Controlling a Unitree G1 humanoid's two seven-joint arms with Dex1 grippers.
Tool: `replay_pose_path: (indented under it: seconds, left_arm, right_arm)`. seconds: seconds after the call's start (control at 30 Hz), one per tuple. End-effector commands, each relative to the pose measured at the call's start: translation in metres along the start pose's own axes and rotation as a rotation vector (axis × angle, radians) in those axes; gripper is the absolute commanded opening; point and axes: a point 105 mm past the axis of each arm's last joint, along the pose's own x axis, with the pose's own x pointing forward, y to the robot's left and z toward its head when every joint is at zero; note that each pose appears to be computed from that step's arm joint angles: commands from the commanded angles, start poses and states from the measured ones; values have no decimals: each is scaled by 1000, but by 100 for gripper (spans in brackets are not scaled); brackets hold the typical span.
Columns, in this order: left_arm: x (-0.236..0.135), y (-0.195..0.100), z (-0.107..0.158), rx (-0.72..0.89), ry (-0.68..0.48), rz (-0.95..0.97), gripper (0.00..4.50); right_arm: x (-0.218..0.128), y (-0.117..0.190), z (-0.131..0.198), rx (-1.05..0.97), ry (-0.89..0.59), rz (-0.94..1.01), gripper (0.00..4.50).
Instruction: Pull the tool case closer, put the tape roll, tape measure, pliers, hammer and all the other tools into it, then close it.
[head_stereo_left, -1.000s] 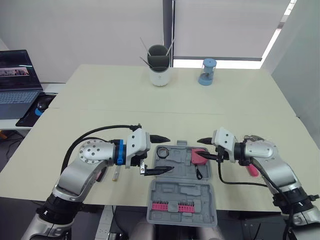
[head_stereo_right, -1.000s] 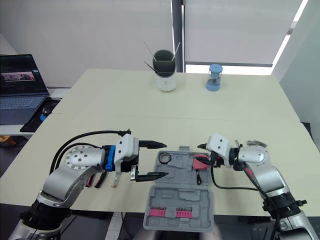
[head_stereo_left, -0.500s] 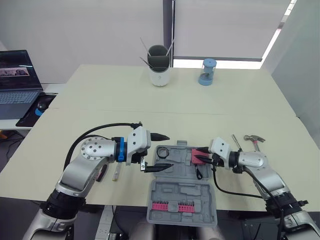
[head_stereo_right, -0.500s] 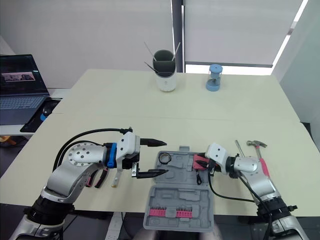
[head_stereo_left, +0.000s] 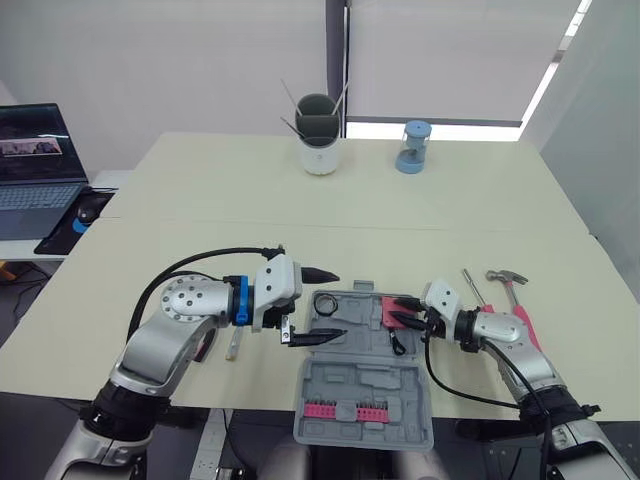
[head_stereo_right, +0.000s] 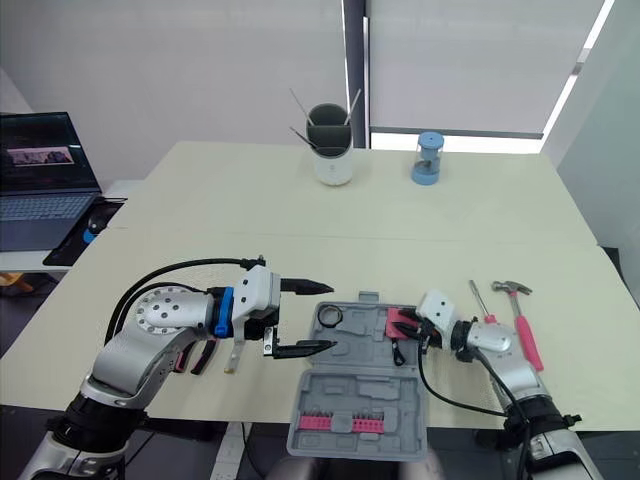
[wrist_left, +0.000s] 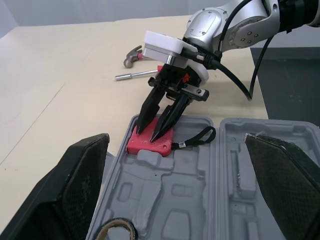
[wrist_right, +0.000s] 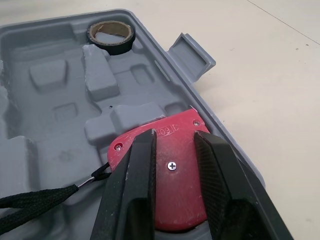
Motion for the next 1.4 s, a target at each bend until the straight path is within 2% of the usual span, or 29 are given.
replay_pose_path:
  seconds: [0.03, 0.13, 0.23, 0.33, 0.43, 0.53, 0.57, 0.73, 0.83, 1.0, 1.07, 1.23, 1.4]
  left_arm:
    - [-2, 1, 6, 31, -8, 22, 450]
    - [-4, 4, 4, 15, -10, 50, 450]
    - [-24, 10, -2, -49, 5, 119, 450]
    - [-47, 21, -9, -100, 20, 217, 450]
    - [-83, 33, -18, -161, 41, 351, 450]
    - [-117, 39, -30, -189, 82, 455, 450]
    - [-130, 40, -36, -201, 100, 497, 450]
    - [-211, 48, -61, -287, 183, 779, 450]
    - [-254, 41, -83, -334, 234, 935, 450]
    - [-317, 32, -108, -428, 242, 1211, 450]
    - [-326, 29, -115, -437, 262, 1248, 450]
    - [-328, 30, -120, -454, 229, 1294, 450]
    - [-322, 29, -117, -430, 220, 1304, 450]
  right_arm:
    - [0, -1, 6, -2, -32, -3, 129]
    - [-3, -9, 26, -38, -85, -28, 129]
    - [-25, -26, 60, -79, -153, -64, 183]
    - [-52, -43, 75, -93, -163, -112, 256]
    - [-86, -55, 73, -98, -114, -134, 332]
    - [-113, -68, 70, -81, -80, -189, 429]
    - [-122, -73, 67, -78, -65, -209, 446]
    - [-171, -101, 46, -35, 5, -390, 446]
    - [-198, -116, 27, -1, 38, -515, 446]
    - [-237, -127, -12, 102, 79, -699, 446]
    - [-247, -131, -17, 121, 78, -756, 446]
    - [-259, -135, -30, 157, 94, -827, 446]
    - [-242, -140, -16, 140, 56, -766, 446]
